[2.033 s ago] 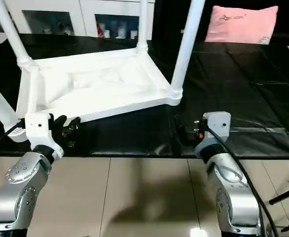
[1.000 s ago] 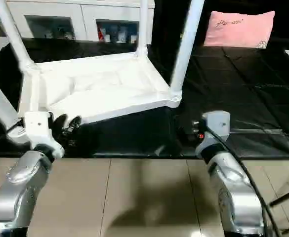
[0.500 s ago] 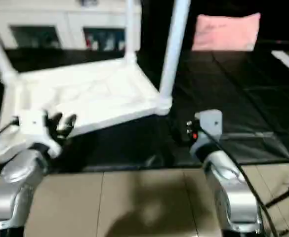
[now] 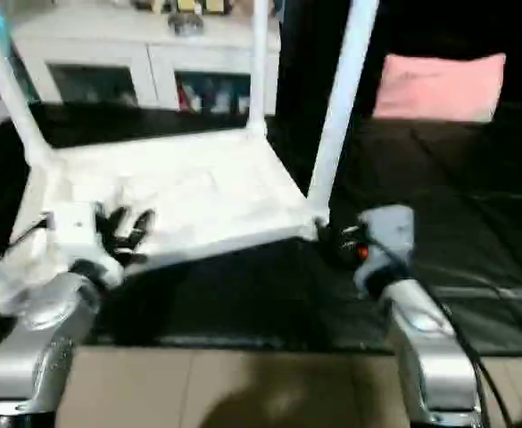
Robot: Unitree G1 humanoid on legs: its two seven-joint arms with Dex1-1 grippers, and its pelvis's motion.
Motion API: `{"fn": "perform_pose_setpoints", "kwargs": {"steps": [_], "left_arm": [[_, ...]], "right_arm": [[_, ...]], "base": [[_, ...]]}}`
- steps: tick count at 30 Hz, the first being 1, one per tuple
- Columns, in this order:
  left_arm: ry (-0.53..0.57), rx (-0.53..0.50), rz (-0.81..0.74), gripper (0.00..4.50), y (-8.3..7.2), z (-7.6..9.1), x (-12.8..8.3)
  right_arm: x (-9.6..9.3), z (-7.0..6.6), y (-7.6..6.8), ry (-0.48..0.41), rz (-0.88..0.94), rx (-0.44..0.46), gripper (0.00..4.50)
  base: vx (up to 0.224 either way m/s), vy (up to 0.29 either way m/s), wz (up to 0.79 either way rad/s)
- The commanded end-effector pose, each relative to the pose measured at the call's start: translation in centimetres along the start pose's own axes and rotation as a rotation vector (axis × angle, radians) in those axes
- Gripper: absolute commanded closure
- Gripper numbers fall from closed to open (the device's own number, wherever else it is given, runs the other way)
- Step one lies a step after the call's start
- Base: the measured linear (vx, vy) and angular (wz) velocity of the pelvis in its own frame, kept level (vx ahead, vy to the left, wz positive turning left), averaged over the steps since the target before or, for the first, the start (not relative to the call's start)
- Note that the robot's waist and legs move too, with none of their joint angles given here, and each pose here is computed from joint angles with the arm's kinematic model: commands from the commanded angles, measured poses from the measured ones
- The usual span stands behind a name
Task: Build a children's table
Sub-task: Rotate leg to tighten
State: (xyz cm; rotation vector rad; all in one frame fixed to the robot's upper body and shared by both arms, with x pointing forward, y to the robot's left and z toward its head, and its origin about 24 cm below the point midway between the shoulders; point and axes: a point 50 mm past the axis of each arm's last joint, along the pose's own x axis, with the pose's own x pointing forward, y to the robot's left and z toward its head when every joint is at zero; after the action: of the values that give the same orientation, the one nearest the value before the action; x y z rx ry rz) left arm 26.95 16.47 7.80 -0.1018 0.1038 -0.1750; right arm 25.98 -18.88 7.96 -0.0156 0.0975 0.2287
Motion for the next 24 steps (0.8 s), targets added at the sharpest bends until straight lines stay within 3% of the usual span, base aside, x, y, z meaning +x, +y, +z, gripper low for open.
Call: {"fn": "perform_pose_setpoints", "kwargs": {"steps": [1, 17, 24], "left_arm": [[-0.009, 0.017, 0.016, 2.27, 0.62, 0.43, -0.13], [-0.007, 0.023, 0.021, 2.27, 0.43, 0.25, -0.12], [-0.002, 0.027, 0.018, 2.27, 0.36, 0.15, -0.12]], "right_arm": [[0.19, 0.34, 0.50, -0.015, 0.016, 0.042, 0.00], [-0.01, 0.67, 0.13, -0.029, 0.016, -0.001, 0.00], [-0.01, 0.66, 0.07, -0.028, 0.017, -0.001, 0.00]], "base": [[0.081, -0.022, -0.08], [0.092, 0.033, -0.14], [-0.026, 0.023, -0.02]]}}
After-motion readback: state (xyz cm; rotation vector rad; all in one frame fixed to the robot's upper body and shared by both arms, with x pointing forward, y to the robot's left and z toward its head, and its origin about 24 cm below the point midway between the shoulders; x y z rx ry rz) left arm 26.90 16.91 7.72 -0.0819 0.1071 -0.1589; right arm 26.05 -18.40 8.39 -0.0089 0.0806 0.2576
